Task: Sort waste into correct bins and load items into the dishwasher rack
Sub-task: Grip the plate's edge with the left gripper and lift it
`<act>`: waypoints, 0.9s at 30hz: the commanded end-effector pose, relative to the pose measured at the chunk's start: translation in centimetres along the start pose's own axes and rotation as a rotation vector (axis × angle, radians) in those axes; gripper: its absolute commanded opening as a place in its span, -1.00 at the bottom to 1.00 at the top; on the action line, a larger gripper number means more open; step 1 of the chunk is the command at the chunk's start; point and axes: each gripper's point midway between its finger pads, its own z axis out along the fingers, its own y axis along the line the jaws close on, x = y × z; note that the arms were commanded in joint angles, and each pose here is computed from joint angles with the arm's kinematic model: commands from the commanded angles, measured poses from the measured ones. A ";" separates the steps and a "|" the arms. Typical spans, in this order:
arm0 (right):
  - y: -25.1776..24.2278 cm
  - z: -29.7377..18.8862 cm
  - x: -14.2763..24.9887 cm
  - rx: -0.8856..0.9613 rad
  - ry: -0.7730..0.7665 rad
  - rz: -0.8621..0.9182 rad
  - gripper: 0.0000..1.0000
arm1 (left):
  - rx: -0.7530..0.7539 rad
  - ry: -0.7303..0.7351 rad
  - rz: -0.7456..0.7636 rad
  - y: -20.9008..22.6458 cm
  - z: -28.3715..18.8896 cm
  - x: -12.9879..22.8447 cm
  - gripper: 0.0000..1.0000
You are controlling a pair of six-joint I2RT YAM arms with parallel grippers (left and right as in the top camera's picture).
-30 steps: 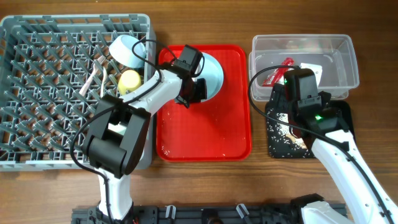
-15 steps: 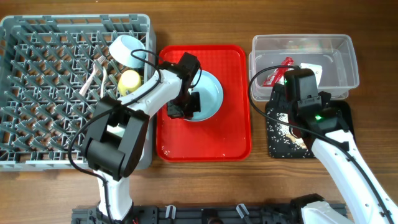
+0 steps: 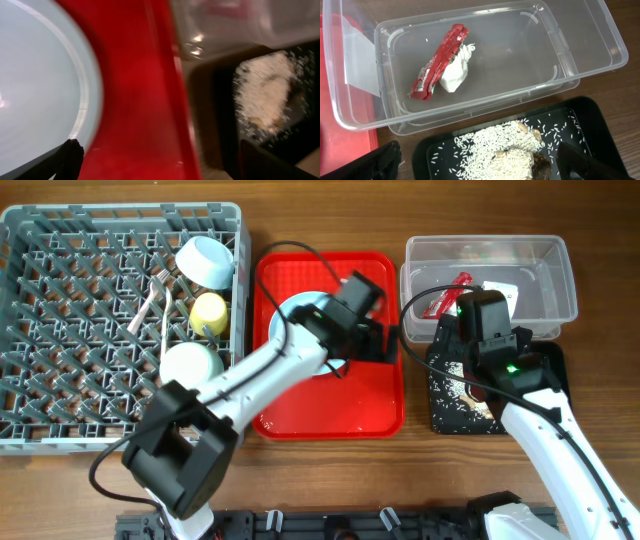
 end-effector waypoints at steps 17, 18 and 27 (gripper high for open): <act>-0.2 -0.1 -0.5 0.014 -0.013 0.005 0.99 | -0.392 -0.200 0.014 4.6 4.5 -0.9 0.13; -0.2 -0.1 -0.5 0.014 -0.013 0.005 1.00 | -0.413 -0.210 0.013 5.1 4.5 -1.1 0.12; -0.2 -0.1 -0.5 0.014 -0.013 0.004 0.99 | -0.409 -0.163 0.003 6.3 7.5 -0.2 -0.09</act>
